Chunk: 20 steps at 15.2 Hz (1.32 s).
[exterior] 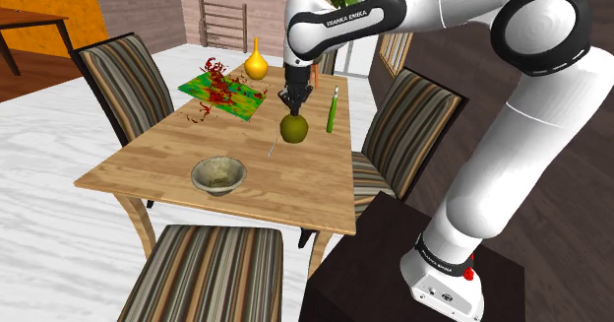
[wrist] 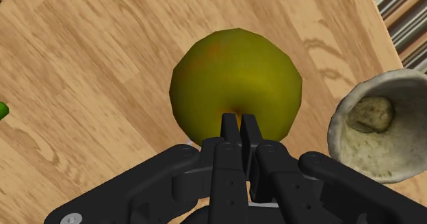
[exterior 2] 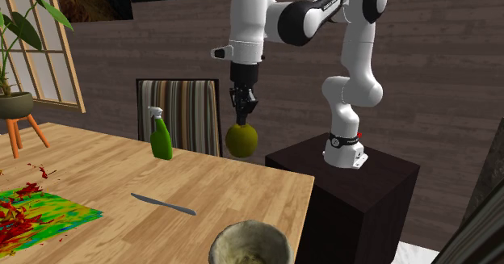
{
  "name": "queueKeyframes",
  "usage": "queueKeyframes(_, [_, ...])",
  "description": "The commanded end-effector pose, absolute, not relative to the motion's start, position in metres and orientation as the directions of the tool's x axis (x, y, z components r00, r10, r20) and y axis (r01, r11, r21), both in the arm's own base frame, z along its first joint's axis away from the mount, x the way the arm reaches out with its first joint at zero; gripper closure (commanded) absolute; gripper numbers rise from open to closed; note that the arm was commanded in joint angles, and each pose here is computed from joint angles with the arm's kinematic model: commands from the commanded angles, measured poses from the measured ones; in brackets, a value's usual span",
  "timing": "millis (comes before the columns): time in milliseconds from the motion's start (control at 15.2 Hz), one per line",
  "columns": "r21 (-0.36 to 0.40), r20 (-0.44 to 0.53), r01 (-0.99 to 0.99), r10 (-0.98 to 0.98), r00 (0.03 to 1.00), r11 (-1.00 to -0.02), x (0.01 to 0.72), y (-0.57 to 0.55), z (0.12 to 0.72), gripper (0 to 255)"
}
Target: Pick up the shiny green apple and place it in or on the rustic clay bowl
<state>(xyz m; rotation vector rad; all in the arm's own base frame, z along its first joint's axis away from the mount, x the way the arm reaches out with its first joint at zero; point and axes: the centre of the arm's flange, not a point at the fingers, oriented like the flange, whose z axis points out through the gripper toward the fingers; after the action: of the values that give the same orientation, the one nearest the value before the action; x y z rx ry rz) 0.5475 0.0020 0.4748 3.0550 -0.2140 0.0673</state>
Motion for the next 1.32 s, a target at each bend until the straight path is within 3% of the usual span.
queueKeyframes(0, [0.075,0.049,-0.142,-0.138,0.989,-0.987,0.56,0.023,0.48,255])
queueKeyframes(1254, [0.075,0.049,-0.142,-0.138,0.989,-0.987,0.682,0.222,0.533,255])
